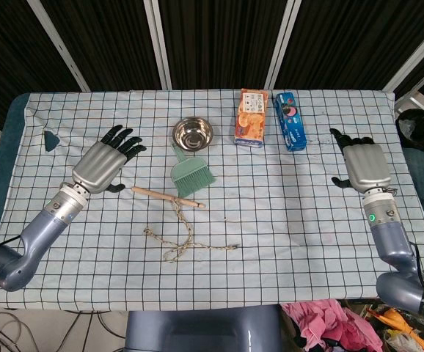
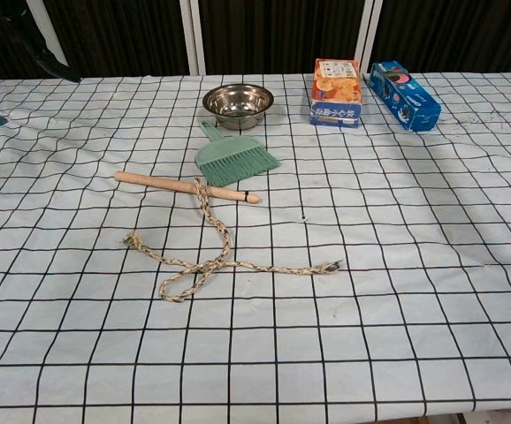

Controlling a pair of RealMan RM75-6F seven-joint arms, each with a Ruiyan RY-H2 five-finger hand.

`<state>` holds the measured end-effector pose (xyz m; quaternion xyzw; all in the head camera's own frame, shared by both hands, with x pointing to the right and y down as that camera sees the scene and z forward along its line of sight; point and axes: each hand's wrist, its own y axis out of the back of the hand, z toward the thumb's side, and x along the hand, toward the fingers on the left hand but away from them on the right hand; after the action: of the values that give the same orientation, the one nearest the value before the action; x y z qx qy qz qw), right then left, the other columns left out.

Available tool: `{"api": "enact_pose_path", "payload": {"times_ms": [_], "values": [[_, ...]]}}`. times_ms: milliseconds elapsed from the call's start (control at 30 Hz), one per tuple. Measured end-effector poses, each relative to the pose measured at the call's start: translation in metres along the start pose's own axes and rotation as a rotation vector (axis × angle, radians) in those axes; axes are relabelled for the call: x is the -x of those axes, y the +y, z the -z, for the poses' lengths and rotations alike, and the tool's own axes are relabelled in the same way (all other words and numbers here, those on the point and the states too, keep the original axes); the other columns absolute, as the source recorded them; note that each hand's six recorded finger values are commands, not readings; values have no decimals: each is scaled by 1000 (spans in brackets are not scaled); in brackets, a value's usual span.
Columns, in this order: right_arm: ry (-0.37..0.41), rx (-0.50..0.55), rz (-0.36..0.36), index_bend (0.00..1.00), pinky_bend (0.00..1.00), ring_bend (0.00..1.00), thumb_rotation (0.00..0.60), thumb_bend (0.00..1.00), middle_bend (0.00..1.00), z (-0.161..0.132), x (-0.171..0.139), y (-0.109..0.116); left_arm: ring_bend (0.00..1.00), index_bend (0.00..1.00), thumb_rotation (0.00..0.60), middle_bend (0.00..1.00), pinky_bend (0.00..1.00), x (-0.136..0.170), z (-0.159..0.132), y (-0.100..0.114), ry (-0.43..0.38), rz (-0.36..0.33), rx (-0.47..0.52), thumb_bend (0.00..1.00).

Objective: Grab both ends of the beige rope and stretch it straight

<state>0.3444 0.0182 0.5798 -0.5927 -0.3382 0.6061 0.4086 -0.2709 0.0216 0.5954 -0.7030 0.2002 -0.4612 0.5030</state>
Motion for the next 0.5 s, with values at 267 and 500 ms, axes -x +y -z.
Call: {"api": "enact_pose_path", "payload": {"times_ms": [267,500], "values": [[-6,-18,4,83,235,286,600,114,230,8,-2,0,24,192,600,142,32,0,-2,-7,-6,9,-29,82],[4,-6,22,83,235,284,600,115,234,7,-7,6,25,190,600,144,33,4,-3,-2,-7,-12,-20,82]]}}
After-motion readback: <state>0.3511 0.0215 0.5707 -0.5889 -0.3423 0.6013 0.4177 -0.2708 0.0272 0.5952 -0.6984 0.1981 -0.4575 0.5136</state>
